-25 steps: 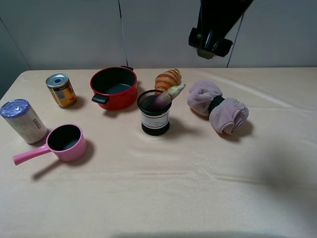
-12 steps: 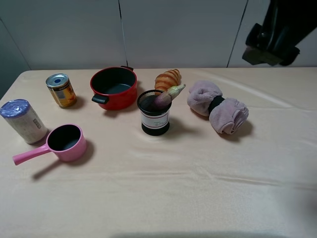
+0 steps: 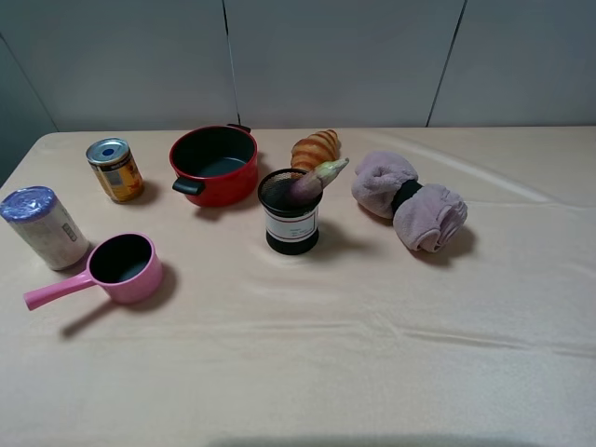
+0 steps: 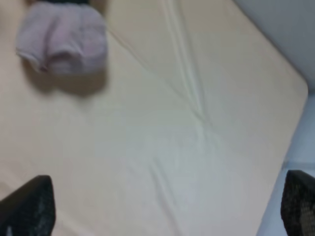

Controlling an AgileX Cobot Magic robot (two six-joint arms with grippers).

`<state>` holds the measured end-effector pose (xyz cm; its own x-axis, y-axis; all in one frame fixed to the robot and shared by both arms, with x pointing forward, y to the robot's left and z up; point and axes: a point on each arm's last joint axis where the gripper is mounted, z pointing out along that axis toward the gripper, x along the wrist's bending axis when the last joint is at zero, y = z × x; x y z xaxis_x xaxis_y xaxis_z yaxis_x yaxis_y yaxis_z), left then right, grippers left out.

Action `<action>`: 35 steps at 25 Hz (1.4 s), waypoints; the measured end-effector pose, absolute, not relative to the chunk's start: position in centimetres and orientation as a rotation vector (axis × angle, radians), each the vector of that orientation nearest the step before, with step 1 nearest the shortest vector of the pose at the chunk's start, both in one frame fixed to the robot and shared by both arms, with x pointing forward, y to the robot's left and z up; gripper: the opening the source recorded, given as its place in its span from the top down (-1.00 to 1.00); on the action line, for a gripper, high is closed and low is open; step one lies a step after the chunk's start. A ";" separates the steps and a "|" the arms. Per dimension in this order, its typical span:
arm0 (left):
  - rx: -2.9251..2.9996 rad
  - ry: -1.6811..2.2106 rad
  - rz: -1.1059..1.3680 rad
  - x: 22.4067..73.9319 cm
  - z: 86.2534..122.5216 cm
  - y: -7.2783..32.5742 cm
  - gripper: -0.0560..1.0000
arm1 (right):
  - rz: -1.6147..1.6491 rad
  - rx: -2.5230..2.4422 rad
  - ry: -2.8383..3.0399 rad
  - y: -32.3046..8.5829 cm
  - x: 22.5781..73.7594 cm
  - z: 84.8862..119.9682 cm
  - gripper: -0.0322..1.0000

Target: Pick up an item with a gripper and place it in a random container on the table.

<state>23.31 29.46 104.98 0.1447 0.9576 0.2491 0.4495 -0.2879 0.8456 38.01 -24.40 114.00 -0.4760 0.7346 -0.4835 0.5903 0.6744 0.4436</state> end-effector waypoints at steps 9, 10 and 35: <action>1.823 1.346 1.082 23.3 105.0 29.5 -0.97 | 0.373 1.324 2.029 -29.6 33.1 112.3 -0.41; 1.823 1.346 1.082 23.3 105.0 29.5 -0.97 | 0.378 1.356 2.010 -30.0 32.6 112.0 -0.41; 1.823 1.346 1.082 23.3 105.0 29.5 -0.97 | 0.880 1.495 1.618 -30.6 23.1 105.9 -0.41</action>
